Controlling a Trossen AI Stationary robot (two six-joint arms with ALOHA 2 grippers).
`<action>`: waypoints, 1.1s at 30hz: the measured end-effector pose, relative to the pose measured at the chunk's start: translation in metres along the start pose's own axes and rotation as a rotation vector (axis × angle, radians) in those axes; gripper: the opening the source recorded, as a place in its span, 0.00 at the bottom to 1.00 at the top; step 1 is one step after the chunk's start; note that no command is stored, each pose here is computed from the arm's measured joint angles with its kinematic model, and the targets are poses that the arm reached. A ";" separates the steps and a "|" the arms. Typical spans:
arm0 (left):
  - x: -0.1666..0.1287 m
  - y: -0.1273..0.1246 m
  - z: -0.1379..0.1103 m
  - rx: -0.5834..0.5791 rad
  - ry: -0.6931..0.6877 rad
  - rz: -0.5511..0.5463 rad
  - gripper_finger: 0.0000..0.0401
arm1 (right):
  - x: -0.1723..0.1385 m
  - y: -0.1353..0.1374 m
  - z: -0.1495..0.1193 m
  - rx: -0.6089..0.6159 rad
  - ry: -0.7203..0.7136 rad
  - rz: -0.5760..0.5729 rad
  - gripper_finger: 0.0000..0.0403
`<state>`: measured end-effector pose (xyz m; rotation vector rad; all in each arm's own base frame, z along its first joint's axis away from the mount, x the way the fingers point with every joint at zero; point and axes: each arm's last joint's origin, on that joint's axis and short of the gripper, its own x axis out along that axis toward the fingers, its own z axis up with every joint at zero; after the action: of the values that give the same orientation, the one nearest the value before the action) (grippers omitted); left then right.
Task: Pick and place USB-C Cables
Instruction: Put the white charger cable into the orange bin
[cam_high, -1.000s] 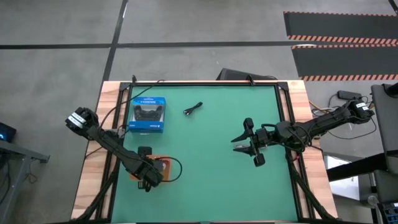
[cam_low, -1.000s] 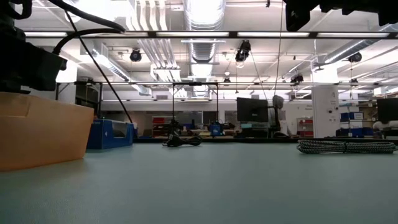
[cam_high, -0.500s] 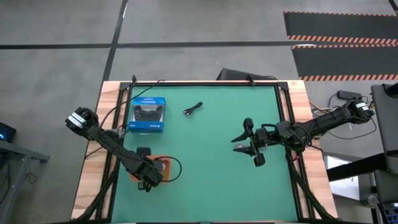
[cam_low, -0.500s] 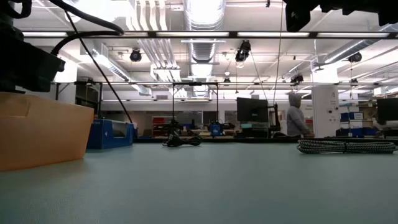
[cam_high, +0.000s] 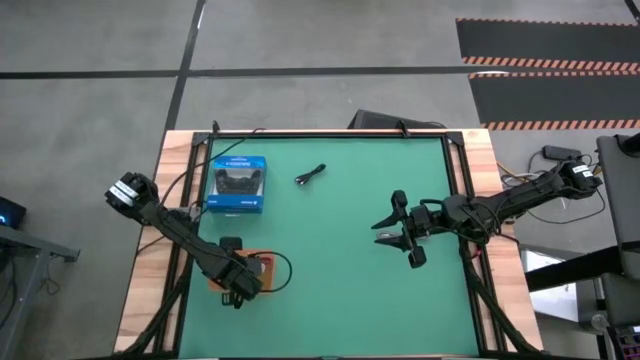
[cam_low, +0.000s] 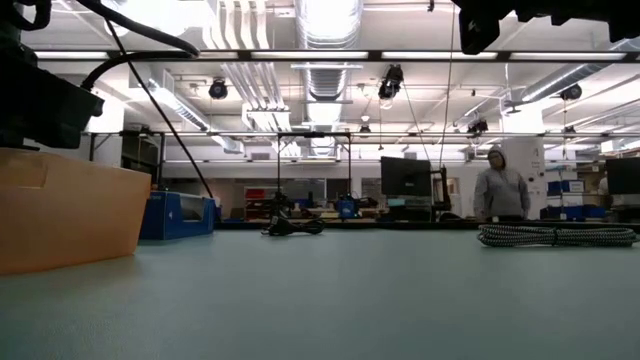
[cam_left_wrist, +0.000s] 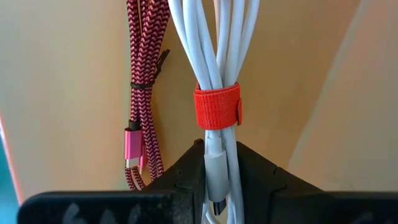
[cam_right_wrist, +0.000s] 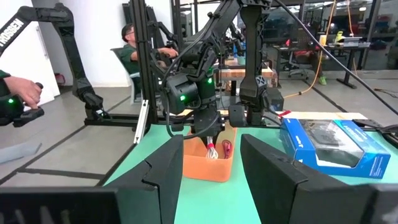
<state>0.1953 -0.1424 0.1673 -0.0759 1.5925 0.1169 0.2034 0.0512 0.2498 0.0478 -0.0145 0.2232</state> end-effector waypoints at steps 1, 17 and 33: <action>0.000 0.000 0.000 0.000 0.000 0.000 0.14 | 0.000 0.000 0.000 0.000 0.000 0.000 0.38; 0.002 0.001 -0.001 0.002 0.007 0.005 0.19 | 0.000 0.000 0.000 0.000 0.002 0.000 0.38; 0.002 0.002 -0.002 0.002 0.013 0.011 0.33 | 0.000 0.000 0.000 0.000 0.002 -0.001 0.38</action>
<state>0.1931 -0.1409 0.1656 -0.0662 1.6065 0.1240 0.2034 0.0512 0.2496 0.0474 -0.0122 0.2227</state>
